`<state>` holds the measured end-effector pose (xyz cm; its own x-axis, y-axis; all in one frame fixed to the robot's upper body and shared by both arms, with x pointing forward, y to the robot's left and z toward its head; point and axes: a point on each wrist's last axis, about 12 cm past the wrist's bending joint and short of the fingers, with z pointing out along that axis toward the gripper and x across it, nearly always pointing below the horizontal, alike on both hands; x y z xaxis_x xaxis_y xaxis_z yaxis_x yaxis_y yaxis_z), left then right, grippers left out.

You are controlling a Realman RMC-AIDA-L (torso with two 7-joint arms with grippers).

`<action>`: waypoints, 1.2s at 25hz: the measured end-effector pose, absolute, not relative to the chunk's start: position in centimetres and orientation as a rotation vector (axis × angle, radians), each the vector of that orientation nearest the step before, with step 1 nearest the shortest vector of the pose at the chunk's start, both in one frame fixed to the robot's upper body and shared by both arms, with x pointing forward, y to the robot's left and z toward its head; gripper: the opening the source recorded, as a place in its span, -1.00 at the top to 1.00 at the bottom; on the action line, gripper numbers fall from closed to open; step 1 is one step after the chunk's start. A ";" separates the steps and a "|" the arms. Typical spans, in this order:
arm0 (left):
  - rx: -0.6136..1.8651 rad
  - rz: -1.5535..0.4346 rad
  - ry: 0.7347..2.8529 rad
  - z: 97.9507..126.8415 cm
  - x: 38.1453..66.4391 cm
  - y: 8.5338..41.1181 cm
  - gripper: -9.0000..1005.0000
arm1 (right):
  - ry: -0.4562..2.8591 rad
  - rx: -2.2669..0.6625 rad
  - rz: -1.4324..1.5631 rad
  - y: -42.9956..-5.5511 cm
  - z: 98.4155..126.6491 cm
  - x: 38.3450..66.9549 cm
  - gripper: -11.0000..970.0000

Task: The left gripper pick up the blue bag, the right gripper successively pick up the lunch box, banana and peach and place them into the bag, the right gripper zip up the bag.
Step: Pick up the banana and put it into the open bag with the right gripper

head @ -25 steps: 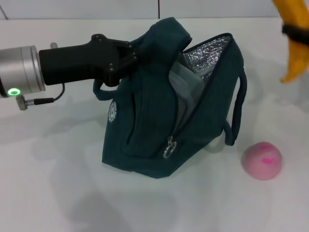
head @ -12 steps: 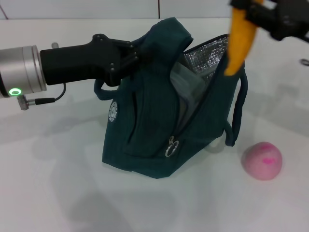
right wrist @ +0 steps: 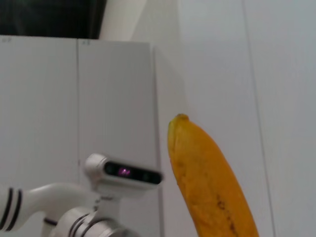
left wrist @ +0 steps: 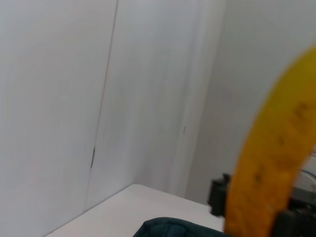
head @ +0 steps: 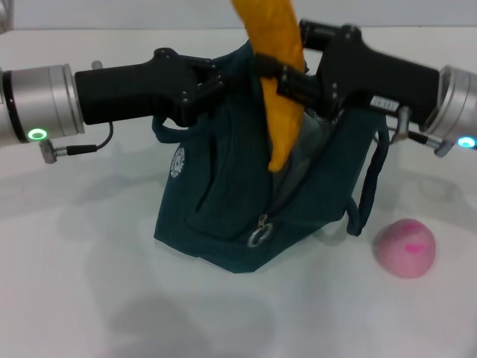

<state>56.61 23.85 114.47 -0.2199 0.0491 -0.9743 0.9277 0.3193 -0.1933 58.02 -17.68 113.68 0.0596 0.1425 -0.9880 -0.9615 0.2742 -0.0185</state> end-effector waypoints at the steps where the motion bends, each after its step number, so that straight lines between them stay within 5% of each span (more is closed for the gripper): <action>1: 0.917 -1.072 1.560 114.5 56.6 23.9 0.91 | 1.187 -0.925 1.045 -17.6 113.5 57.8 0.06; 16: 0.912 -1.064 1.566 114.3 56.6 24.0 0.91 | 1.265 -0.944 0.989 -18.0 110.3 55.7 0.04; 30: 0.907 -1.064 1.570 114.2 56.5 24.1 0.91 | 1.247 -0.893 0.987 -19.2 110.1 54.5 0.03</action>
<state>56.54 24.12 114.22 -0.2267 0.0494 -0.9727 0.9218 0.3334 -0.1979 54.51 -19.18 110.06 0.0493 0.1056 -0.9932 -0.9425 0.3340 -0.0113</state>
